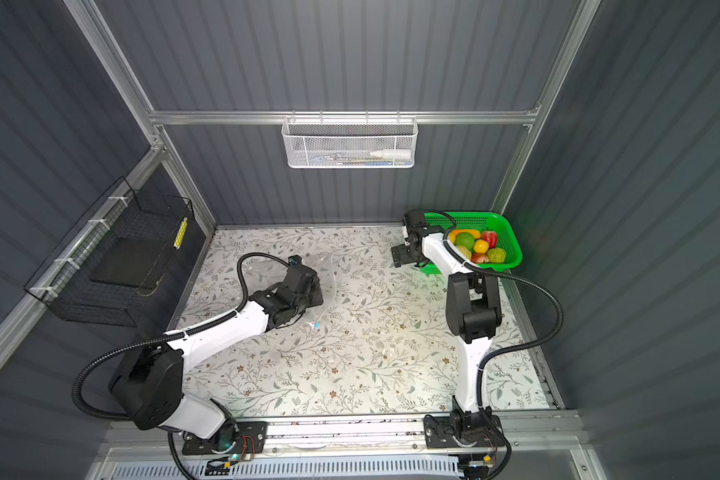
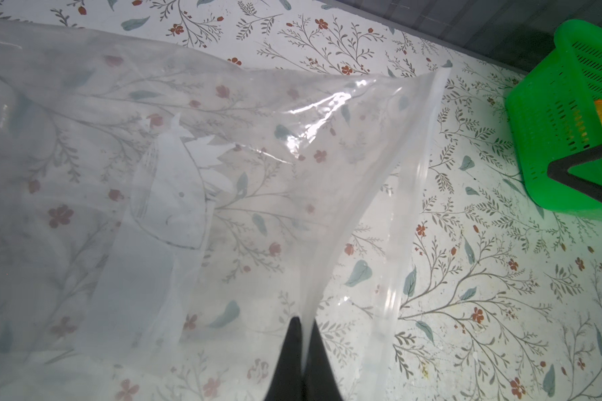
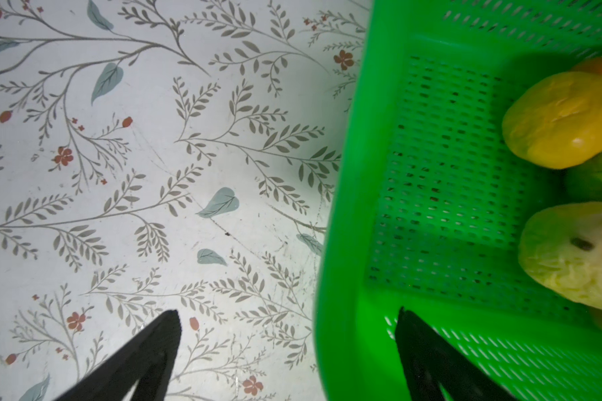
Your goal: Place the food in the zip-top bag and seal the zipper
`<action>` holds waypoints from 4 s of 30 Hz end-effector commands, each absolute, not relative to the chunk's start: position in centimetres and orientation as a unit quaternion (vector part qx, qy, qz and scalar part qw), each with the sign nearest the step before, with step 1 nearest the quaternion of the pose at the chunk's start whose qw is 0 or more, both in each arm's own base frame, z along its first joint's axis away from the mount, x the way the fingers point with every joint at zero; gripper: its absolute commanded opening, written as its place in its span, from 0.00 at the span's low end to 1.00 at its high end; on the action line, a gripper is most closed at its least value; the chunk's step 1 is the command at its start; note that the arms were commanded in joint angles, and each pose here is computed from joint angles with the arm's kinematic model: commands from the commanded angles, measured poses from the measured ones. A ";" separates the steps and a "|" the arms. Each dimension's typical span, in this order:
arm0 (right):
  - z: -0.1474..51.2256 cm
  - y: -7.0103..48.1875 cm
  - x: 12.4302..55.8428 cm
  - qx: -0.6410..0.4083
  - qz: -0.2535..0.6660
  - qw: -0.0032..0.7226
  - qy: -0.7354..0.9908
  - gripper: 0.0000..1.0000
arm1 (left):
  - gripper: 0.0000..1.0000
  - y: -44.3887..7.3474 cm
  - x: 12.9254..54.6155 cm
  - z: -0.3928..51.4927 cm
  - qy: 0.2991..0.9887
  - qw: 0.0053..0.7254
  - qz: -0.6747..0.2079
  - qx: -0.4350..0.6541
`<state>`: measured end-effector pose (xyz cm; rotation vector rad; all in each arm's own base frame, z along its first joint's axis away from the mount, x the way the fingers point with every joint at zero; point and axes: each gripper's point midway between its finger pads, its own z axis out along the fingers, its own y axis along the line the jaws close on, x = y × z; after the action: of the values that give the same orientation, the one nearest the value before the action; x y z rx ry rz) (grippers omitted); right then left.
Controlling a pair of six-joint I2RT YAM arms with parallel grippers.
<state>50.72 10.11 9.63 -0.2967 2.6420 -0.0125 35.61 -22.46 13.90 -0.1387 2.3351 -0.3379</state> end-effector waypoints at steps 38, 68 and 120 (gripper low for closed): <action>17.5 19.6 31.8 -0.072 0.237 0.243 0.938 0.98 | 0.00 -21.2 35.9 16.5 0.899 0.402 -0.154 -0.075; 11.1 4.4 45.1 -0.051 -0.017 0.175 0.983 0.84 | 0.00 -21.7 35.9 16.6 0.903 0.396 -0.155 -0.056; 13.5 4.1 45.9 -0.023 -0.012 0.224 0.974 0.58 | 0.00 -23.0 35.9 19.2 0.892 0.400 -0.204 -0.051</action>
<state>45.71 4.55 8.96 -0.1131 2.7968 -0.0363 35.70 -22.62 16.69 -0.1392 2.3001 -0.4555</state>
